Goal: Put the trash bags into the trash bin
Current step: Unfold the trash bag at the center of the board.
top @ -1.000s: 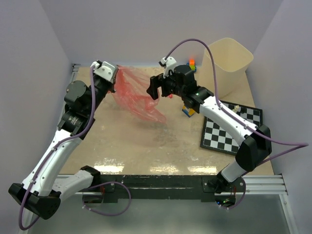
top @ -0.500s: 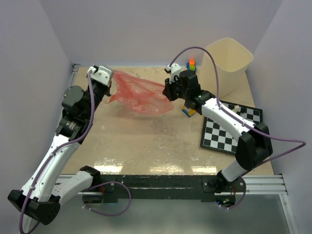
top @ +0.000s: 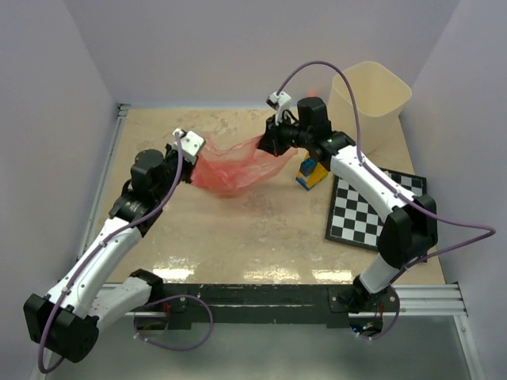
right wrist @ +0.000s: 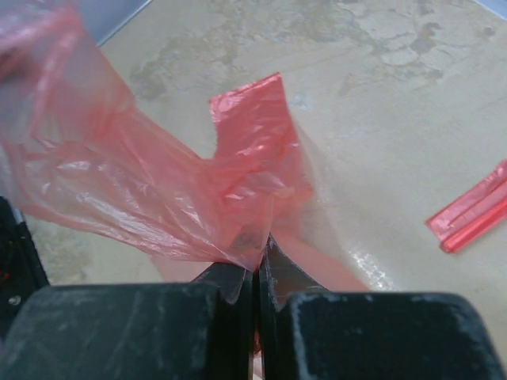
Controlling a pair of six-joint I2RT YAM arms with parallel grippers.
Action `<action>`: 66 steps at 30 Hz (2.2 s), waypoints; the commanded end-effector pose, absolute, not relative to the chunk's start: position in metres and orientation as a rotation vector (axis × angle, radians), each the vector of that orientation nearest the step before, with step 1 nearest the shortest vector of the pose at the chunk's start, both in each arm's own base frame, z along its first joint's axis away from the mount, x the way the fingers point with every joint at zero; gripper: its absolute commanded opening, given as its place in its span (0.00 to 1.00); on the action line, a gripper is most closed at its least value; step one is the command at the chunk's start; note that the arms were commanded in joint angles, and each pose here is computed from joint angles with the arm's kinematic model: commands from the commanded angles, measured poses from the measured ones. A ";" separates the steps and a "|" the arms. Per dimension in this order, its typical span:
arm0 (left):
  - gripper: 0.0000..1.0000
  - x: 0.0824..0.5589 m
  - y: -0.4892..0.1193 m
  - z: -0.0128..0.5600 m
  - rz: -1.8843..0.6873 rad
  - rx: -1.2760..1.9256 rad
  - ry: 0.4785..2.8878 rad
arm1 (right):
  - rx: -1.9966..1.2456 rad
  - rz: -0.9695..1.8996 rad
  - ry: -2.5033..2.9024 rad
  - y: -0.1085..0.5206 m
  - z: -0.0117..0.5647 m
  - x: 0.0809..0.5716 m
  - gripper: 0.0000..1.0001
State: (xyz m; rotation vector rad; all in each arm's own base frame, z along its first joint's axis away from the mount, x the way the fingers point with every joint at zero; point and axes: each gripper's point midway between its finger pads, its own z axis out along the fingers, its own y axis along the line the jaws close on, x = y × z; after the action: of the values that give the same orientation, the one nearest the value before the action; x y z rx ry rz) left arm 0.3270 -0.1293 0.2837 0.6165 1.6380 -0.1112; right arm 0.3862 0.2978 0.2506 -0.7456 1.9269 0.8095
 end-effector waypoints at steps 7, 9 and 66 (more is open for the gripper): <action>0.00 0.424 -0.131 0.299 -0.052 0.548 1.617 | -0.594 0.672 1.876 0.293 0.287 0.503 0.00; 0.00 0.459 -0.124 0.327 0.020 0.514 1.559 | -0.559 0.571 1.778 0.286 0.321 0.550 0.00; 0.00 0.349 -0.153 0.263 0.154 0.749 1.414 | -0.618 0.195 1.516 0.253 0.300 0.418 0.00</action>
State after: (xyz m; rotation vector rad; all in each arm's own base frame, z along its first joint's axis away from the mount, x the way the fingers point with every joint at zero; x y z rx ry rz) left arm 0.2965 -0.1894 0.2269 1.0582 1.2962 0.0994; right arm 0.3618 0.2444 0.2358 -0.7770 1.6493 0.2366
